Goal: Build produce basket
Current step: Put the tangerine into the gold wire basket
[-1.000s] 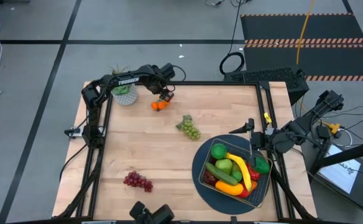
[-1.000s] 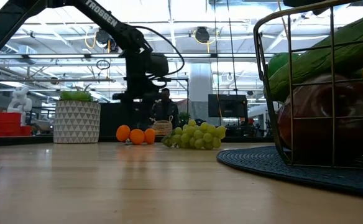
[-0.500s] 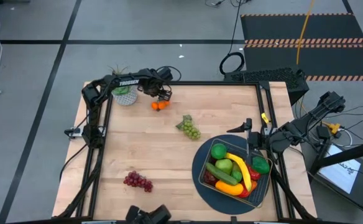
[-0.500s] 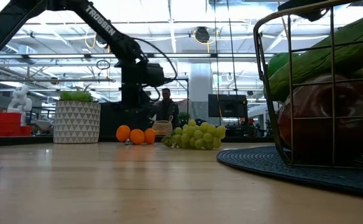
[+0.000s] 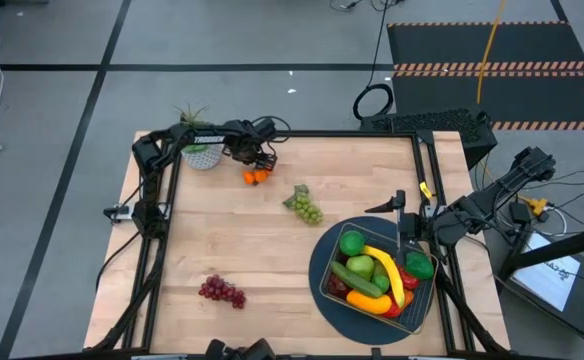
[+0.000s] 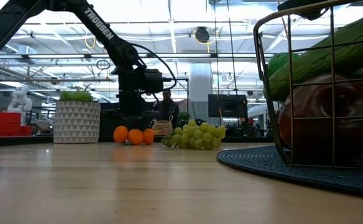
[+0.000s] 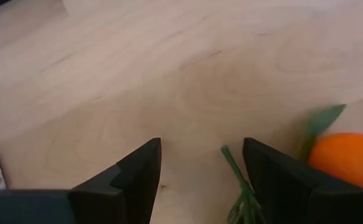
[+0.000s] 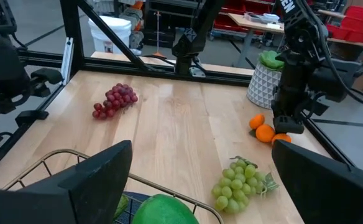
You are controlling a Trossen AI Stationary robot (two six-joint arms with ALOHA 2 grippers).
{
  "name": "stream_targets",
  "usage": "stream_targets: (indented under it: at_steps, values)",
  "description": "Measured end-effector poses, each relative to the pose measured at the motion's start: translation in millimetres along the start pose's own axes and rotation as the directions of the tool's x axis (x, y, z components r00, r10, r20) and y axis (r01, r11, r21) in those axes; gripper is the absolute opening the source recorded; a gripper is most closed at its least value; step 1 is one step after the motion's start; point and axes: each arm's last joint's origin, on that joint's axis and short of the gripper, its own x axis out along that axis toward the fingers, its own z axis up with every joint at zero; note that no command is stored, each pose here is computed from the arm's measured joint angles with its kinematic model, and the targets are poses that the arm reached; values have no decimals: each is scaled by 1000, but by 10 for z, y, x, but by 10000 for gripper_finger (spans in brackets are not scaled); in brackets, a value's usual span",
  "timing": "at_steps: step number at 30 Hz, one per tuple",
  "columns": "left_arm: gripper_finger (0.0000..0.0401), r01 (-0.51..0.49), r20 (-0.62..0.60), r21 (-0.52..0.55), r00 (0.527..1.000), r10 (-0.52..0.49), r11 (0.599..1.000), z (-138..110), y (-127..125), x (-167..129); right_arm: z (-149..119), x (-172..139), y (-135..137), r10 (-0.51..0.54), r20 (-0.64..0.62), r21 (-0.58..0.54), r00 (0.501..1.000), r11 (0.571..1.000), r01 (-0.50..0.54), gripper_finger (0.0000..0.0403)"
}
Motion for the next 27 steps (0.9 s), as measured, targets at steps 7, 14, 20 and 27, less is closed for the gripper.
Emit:
stream_targets:
  at_steps: [7,14,20,27]
  values:
    - [152,18,-18,106,1000,-16,994,-73,-88,-11,0,0,0,0,0,0,1000,1000,0,380]
    - [14,46,-33,218,999,-40,975,-143,-187,-25,0,0,0,0,0,0,1000,1000,0,380]
    - [5,72,-28,290,997,-67,954,-212,-263,-136,0,0,0,0,0,0,1000,1000,0,380]
    - [1,85,93,392,987,-131,916,-333,-420,-564,0,0,0,0,0,-14,1000,1000,0,380]
